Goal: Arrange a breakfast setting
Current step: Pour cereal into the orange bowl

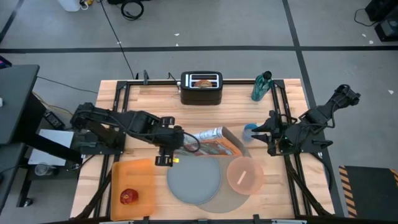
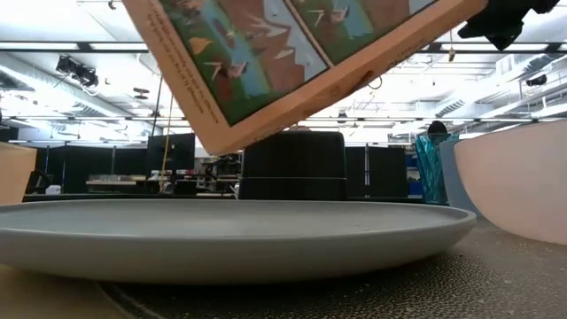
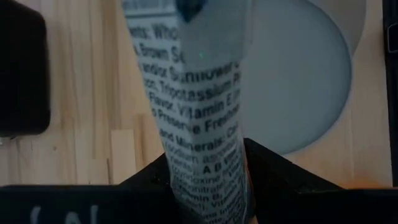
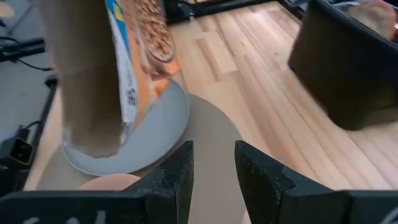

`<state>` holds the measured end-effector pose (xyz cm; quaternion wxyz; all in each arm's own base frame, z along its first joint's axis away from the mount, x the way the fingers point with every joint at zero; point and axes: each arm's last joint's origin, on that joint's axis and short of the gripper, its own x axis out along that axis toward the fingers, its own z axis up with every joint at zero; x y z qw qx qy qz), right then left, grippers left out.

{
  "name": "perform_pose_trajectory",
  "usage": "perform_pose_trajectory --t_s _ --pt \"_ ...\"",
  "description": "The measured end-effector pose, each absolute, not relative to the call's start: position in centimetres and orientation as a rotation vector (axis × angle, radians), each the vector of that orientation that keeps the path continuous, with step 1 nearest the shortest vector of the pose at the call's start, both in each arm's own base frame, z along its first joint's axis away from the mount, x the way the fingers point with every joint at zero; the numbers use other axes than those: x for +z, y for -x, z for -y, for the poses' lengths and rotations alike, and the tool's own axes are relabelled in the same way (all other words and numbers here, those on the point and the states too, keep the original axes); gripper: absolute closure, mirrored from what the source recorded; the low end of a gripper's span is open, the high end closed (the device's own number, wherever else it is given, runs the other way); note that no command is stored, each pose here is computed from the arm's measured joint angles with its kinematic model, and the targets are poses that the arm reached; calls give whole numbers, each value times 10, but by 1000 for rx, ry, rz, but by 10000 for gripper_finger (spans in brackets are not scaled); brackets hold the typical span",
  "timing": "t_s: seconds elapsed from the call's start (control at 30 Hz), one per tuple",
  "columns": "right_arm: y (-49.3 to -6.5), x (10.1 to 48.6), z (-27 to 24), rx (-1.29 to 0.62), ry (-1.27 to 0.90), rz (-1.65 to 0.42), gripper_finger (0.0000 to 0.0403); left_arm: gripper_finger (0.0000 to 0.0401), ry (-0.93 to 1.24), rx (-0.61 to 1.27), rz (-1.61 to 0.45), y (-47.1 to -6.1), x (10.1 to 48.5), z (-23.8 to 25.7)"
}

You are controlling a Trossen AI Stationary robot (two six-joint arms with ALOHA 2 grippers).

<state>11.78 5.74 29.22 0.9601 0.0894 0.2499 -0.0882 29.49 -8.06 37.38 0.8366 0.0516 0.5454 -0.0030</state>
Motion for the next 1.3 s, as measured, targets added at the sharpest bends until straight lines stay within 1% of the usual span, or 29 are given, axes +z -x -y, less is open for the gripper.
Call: perform_pose_trajectory --t_s 0.17,0.43,0.53,0.7,0.9,1.0,1.17,1.3 --pt "-119 292 -59 -171 -188 -510 279 258 -105 -51 -1170 -315 381 88" --pt "-116 293 -59 -118 -186 -521 279 258 -103 -78 -1295 -336 383 94" --pt "-114 295 -57 -112 -187 -507 279 258 -66 -107 -1278 -344 385 94" --pt "-110 297 -54 -105 -189 -491 279 258 -34 -139 -1312 -356 375 95" --pt "-110 290 -55 -107 -178 -507 279 258 -15 -180 -1366 -367 360 100" --pt "-116 288 -61 -60 -179 -450 279 258 -29 -173 -1363 -367 360 99" --pt "-124 284 -84 90 -106 -402 279 258 -64 -130 -1354 -367 360 98" --pt "-124 279 -103 39 -16 -368 279 258 -83 -119 -1349 -367 360 96"
